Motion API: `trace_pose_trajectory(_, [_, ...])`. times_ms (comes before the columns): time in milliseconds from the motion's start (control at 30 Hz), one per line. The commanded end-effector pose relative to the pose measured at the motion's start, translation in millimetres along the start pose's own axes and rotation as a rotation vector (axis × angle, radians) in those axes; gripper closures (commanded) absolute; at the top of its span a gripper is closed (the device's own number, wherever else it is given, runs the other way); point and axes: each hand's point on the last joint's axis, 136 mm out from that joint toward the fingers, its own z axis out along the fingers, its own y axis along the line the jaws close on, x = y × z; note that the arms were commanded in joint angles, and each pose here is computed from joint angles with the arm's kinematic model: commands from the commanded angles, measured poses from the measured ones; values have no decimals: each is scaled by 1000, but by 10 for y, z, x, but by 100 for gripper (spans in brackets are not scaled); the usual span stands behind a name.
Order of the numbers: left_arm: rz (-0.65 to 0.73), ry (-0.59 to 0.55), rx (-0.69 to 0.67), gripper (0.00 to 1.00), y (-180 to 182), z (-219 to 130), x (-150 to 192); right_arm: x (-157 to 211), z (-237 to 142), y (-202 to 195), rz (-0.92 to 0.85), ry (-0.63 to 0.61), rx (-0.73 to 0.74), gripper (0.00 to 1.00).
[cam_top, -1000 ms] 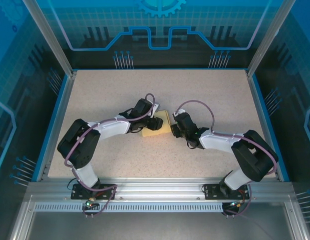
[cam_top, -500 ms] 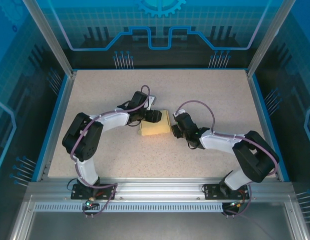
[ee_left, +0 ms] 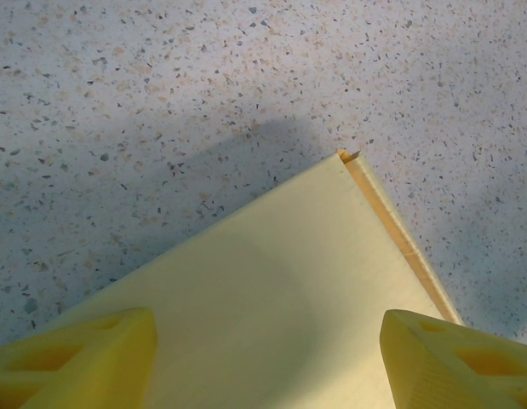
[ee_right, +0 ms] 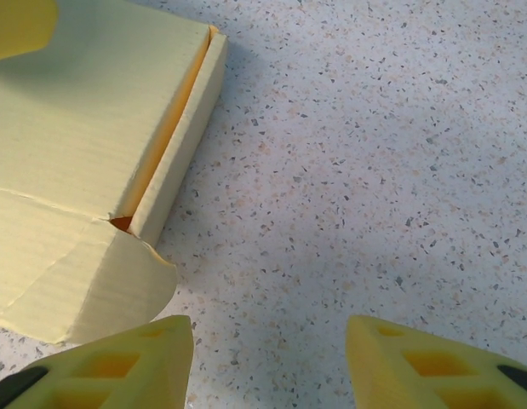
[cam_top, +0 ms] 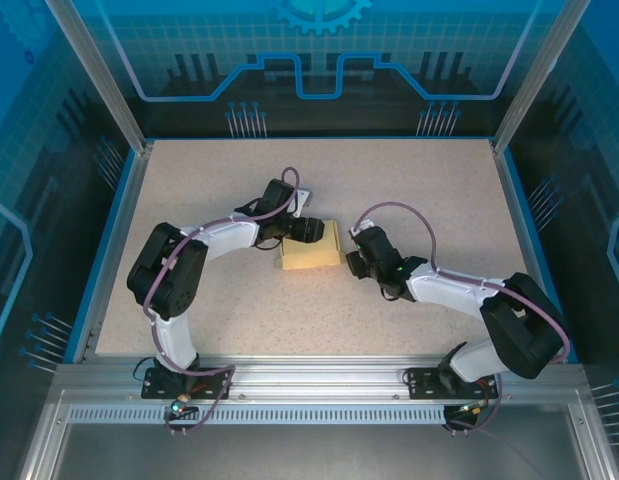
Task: Fold the paper box
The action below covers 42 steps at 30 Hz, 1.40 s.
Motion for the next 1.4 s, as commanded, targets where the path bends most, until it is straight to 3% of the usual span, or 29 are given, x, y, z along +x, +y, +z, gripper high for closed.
trace_pose_trajectory(0, [-4,-50,69,29,-156,-158,-167,120,-26,35,-26,39,-33,49])
trace_pose_trajectory(267, [38,-90,40,29,-106,-157,-279,213,-25,122,-41,78,-86,49])
trace_pose_trajectory(567, [16,-10,-38,29,215,57,-280,375,8,351,16,115,-189,49])
trace_pose_trajectory(867, [-15,85,-60,30,464,154,-177,270,191,610,4,116,-237,50])
trace_pose_trajectory(1367, [-64,109,27,34,306,-57,63,5,613,339,44,115,-200,52])
